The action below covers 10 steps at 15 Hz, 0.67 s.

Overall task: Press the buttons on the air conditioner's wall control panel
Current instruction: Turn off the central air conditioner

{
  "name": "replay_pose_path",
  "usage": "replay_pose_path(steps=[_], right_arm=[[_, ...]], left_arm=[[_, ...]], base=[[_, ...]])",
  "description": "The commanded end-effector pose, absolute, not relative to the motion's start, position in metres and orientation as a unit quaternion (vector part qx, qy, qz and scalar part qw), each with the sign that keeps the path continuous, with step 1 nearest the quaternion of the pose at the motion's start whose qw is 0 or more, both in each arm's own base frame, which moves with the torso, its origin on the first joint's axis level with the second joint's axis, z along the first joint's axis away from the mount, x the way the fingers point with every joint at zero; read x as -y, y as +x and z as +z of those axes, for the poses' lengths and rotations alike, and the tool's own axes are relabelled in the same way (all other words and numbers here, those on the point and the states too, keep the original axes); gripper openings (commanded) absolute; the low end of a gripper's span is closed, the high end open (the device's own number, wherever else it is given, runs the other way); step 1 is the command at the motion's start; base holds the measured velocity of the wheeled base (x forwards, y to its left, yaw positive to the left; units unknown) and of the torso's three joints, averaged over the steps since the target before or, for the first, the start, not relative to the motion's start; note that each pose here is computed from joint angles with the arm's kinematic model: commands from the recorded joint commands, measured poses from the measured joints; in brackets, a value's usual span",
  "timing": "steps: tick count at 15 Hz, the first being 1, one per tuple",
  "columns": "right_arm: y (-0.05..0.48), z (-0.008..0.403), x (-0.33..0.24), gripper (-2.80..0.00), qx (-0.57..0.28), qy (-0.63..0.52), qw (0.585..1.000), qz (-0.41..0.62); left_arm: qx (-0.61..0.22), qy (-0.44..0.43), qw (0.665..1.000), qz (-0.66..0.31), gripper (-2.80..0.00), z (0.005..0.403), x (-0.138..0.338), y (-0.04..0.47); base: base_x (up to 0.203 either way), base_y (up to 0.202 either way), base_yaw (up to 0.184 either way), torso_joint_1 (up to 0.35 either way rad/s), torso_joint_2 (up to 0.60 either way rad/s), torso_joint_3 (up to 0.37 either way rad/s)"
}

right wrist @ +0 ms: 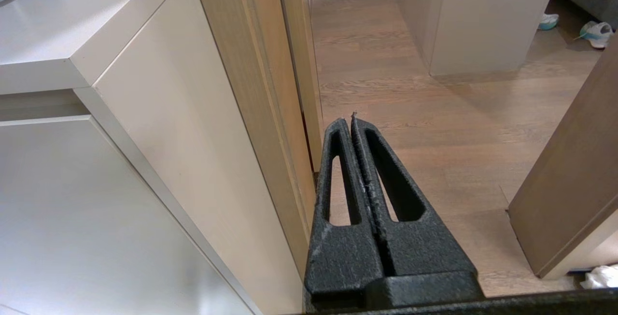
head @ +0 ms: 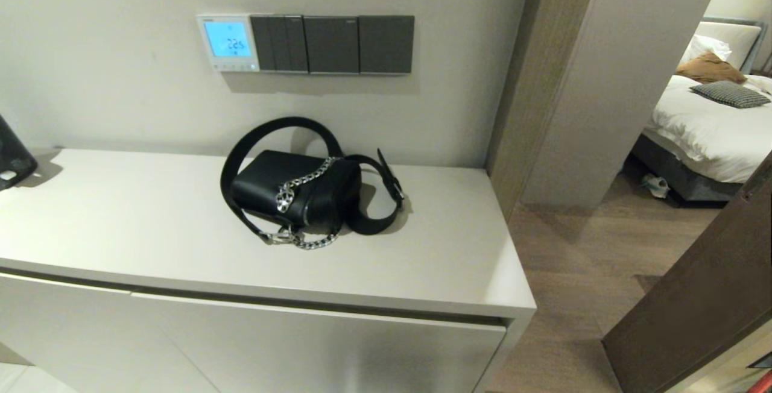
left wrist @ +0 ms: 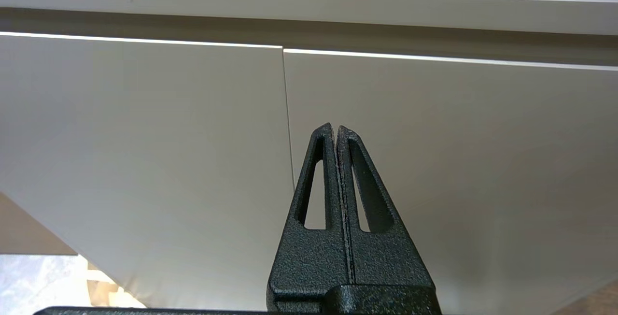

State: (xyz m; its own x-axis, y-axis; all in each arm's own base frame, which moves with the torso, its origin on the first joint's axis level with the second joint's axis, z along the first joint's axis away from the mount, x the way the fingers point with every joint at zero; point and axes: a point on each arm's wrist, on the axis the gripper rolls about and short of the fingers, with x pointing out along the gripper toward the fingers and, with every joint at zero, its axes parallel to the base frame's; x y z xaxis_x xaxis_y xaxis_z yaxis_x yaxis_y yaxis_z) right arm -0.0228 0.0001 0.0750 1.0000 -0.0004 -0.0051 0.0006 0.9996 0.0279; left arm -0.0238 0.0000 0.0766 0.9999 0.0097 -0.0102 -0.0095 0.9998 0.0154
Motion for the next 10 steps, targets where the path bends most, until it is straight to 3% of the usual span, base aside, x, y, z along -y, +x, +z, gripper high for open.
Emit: replay_pose_path(steps=[1,10], right_arm=[[-0.0226,0.0746,-0.0001,-2.80,-0.004,0.014,1.000,0.000],[-0.0225,0.0742,-0.0001,-2.80,-0.005,0.014,1.000,0.000]], left_arm=[[-0.007,0.008,1.000,0.005,-2.80,0.0766,0.0000,-0.0235],[-0.005,0.005,1.000,0.005,-2.80,0.0769,-0.0001,-0.0236]], base=[[0.000,0.000,0.000,0.000,0.00,0.000],[0.000,0.000,0.000,0.000,0.00,0.000]])
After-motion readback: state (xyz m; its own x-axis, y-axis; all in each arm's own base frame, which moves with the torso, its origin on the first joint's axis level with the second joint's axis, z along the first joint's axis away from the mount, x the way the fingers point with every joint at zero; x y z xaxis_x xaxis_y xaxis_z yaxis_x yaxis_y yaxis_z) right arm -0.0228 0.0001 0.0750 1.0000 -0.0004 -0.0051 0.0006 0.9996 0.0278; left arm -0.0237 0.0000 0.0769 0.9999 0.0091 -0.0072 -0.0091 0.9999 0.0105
